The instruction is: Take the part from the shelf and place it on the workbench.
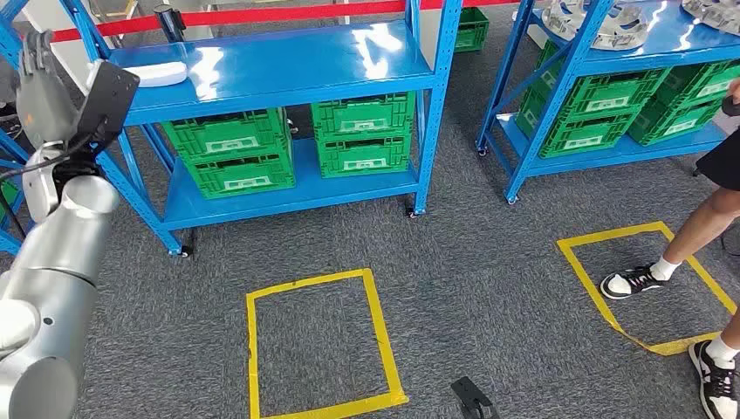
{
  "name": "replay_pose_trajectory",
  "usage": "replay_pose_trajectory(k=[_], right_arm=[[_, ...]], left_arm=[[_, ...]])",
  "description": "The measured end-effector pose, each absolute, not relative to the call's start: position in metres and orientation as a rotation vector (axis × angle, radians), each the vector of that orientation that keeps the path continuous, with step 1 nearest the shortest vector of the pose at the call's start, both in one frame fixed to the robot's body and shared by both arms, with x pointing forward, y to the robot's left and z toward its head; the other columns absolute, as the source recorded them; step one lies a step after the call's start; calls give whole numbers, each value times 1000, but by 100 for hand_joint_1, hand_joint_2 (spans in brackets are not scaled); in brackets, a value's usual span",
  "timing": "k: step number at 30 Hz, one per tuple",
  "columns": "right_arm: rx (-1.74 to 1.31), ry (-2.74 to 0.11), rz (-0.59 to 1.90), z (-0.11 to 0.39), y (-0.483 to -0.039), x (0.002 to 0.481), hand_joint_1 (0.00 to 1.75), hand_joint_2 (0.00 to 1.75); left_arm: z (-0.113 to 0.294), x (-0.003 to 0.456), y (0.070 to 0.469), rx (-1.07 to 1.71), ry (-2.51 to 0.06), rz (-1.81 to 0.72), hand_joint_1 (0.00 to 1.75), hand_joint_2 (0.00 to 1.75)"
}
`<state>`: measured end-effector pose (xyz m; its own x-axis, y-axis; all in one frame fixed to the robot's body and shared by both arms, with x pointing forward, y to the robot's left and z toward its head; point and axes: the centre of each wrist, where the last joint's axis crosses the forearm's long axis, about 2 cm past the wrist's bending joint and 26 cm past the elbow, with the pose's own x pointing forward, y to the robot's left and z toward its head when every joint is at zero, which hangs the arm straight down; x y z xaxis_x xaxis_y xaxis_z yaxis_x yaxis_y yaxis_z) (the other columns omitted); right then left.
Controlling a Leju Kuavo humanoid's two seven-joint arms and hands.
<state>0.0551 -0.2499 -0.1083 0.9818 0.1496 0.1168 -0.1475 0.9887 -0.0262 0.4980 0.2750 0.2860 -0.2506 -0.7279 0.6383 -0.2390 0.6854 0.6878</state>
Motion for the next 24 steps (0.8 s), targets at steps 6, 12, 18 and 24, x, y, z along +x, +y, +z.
replay_pose_trajectory(k=[6,12,18,24], right_arm=[[-18,-116,149,-108,-250,55,0,0],[-13,-114,146,-108,-247,55,0,0],[-13,-118,142,-108,-247,55,0,0],[-11,-118,141,-108,-247,55,0,0]], left_arm=[[292,500,274,777,-1823,-582,0,0],[297,501,273,784,-1832,-594,0,0],[300,502,272,788,-1839,-603,0,0],[300,502,272,785,-1838,-602,0,0]])
